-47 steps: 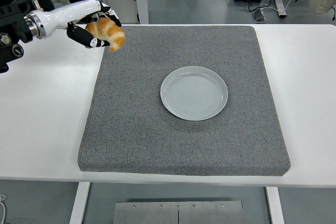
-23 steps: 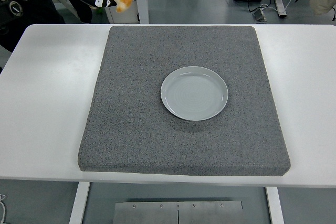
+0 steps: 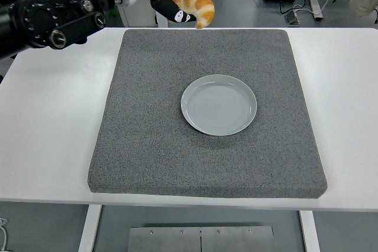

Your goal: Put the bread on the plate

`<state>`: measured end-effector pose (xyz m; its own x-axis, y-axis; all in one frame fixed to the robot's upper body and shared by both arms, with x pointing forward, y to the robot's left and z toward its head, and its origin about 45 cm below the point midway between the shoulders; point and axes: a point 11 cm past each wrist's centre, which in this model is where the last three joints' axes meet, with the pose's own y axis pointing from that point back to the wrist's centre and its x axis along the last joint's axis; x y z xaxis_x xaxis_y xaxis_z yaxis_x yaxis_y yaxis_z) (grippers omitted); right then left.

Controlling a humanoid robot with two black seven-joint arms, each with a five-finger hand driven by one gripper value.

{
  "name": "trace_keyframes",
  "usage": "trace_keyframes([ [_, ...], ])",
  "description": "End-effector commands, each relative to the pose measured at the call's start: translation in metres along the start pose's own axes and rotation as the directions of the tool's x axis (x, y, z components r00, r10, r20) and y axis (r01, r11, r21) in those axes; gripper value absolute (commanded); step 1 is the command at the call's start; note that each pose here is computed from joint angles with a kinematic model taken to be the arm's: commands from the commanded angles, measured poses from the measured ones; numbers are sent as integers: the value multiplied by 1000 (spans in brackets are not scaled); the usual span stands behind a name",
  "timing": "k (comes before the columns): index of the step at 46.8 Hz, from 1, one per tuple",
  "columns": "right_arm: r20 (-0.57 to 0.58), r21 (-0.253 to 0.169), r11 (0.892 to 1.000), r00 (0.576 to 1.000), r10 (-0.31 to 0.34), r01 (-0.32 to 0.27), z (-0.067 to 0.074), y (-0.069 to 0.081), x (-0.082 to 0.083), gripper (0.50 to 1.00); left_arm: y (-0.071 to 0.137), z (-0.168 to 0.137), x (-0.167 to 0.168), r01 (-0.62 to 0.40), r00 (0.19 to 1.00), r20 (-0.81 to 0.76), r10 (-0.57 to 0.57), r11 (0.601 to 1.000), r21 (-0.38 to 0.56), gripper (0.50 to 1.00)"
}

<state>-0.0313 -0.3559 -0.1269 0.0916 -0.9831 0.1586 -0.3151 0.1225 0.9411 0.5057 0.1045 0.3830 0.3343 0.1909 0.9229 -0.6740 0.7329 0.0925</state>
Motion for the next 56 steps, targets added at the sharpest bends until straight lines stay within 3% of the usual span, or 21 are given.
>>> trace_keyframes([
  [1, 1, 0, 1000, 1000, -1, 1, 0, 0, 0, 1000, -18, 16, -18, 21, 1000, -6, -21, 999, -32, 500],
  [10, 1, -1, 1000, 1000, -1, 1, 1, 0, 0, 1000, -34, 33, -59, 64, 997, -36, -67, 995, -70, 500],
  [27, 1, -1, 1000, 1000, -1, 1, 1, 0, 0, 1000, -19, 8, -117, 112, 988, -103, -116, 993, -47, 500],
  [56, -1, -1, 1000, 1000, 0, 0, 1, 0, 0, 1000, 1, -2, -174, 210, 970, -106, -219, 973, -94, 500],
])
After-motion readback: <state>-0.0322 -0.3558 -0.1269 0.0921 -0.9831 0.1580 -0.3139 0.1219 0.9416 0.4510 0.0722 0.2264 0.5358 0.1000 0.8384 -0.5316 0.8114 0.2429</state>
